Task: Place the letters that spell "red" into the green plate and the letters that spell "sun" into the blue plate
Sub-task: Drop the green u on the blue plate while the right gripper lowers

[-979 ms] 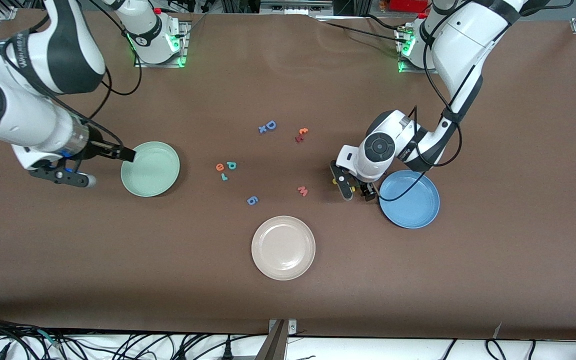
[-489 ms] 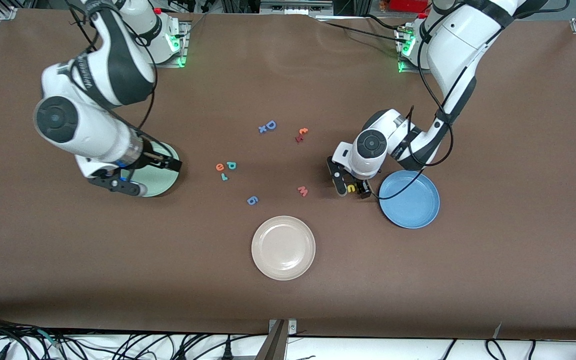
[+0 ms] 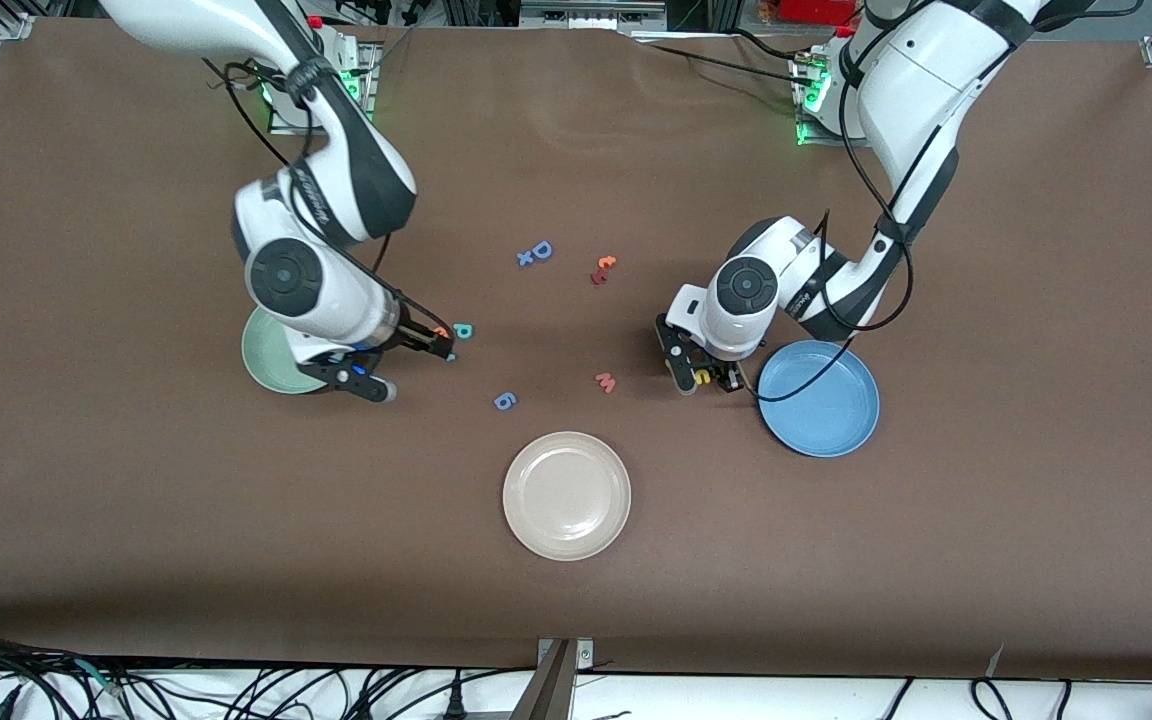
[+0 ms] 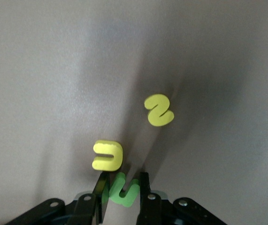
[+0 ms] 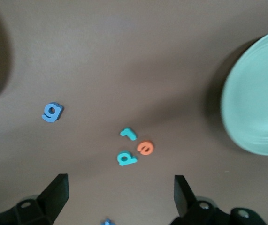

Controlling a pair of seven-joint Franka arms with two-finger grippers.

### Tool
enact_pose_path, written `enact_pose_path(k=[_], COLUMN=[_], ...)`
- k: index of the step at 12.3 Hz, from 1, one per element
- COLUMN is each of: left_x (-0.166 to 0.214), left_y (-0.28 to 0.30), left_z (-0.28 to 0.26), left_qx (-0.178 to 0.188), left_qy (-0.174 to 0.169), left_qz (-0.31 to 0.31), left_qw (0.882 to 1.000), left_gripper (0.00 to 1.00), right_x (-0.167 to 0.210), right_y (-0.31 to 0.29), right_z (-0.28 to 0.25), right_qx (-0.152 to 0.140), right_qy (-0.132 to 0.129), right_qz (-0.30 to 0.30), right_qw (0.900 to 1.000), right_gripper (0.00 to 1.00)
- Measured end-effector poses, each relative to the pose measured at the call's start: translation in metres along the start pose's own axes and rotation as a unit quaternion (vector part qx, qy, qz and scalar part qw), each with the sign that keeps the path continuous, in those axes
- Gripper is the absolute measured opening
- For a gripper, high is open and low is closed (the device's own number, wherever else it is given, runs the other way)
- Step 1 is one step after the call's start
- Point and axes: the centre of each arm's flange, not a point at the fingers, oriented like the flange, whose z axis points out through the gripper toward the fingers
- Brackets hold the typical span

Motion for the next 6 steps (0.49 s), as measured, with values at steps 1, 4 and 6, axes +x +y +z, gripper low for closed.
enact_pose_path(k=[1, 4, 6], left_x=[-0.002, -0.010, -0.023], left_y=[-0.002, -0.013, -0.027], left_z=[-0.007, -0.053, -0.090], left_qx=[0.000, 0.011, 0.021], left_qy=[-0.008, -0.035, -0.050], left_qz=[-0.002, -0.012, -0.025], left_qw=[1.000, 0.999, 0.998], left_gripper=[0.30, 0.30, 0.30], right_x=[-0.005, -0.022, -0.026], right_y=[-0.009, -0.022, -0.018], right_z=[0.018, 0.060, 0.081], right_qx=[0.002, 0.005, 0.004], right_qy=[0.001, 0.003, 0.002], right_qz=[0.009, 0.027, 0.030], right_qw=[1.000, 1.000, 1.000], right_gripper=[1.00, 1.00, 0.99])
